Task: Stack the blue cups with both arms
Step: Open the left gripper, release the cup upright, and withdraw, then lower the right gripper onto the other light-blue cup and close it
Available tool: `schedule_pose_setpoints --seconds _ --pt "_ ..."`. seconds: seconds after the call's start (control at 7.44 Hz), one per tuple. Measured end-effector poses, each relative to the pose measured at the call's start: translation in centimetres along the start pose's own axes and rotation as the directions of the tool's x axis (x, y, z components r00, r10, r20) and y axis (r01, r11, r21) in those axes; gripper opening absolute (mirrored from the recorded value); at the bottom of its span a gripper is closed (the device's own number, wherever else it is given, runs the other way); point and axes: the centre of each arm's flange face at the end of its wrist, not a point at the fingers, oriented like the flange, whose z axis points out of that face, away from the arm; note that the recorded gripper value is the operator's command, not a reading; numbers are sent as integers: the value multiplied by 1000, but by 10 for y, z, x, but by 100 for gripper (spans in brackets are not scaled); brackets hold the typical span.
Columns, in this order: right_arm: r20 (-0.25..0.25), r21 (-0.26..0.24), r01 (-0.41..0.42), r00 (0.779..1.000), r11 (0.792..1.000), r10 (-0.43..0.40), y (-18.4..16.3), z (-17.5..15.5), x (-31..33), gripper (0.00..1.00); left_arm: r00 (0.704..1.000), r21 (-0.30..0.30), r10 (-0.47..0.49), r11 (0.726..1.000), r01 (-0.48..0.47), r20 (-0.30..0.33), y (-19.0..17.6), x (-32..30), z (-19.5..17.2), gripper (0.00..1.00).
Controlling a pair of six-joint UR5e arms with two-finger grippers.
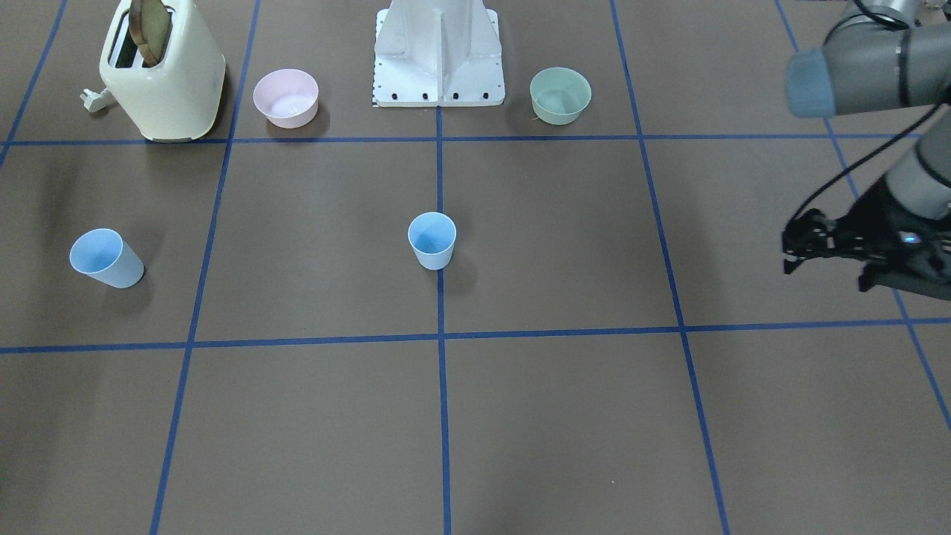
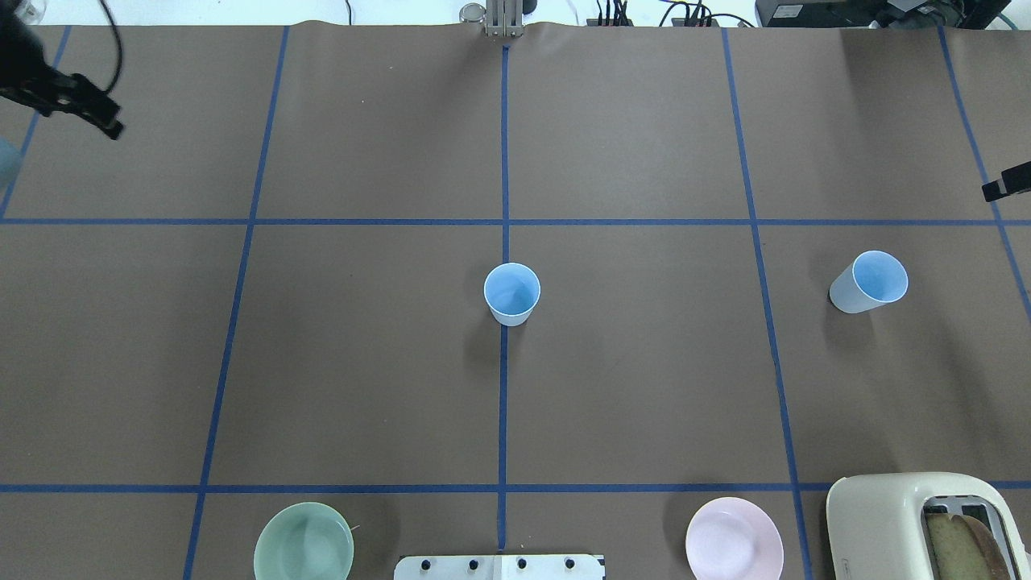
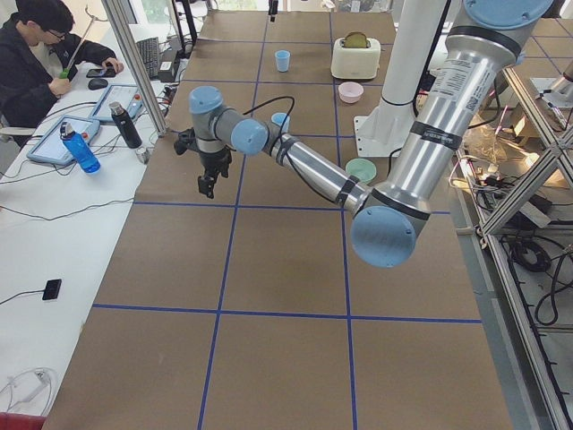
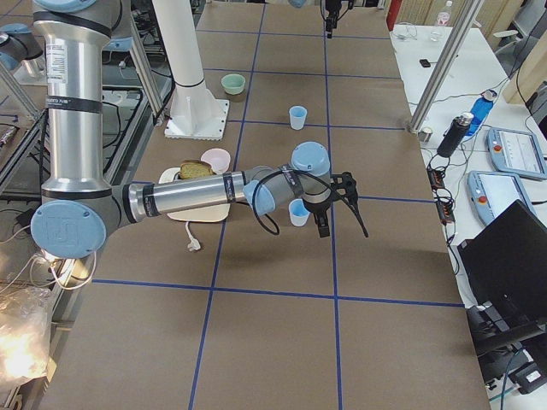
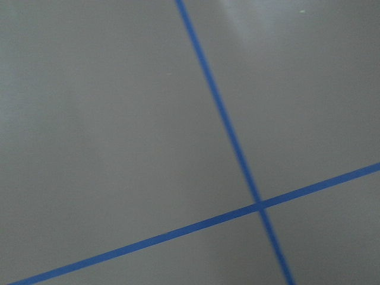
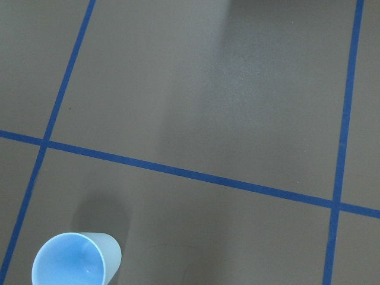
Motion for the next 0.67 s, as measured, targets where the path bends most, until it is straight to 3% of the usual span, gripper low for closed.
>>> schedule_pose_setpoints --seconds 0.27,0.67 --pt "-18 -23 -16 1000 1000 16 -18 17 -37 100 1000 -28 13 1000 -12 15 58 -145 -7 99" --pt "-89 -91 6 996 996 -14 -25 48 -73 100 998 -64 -58 996 60 25 134 -256 2 99"
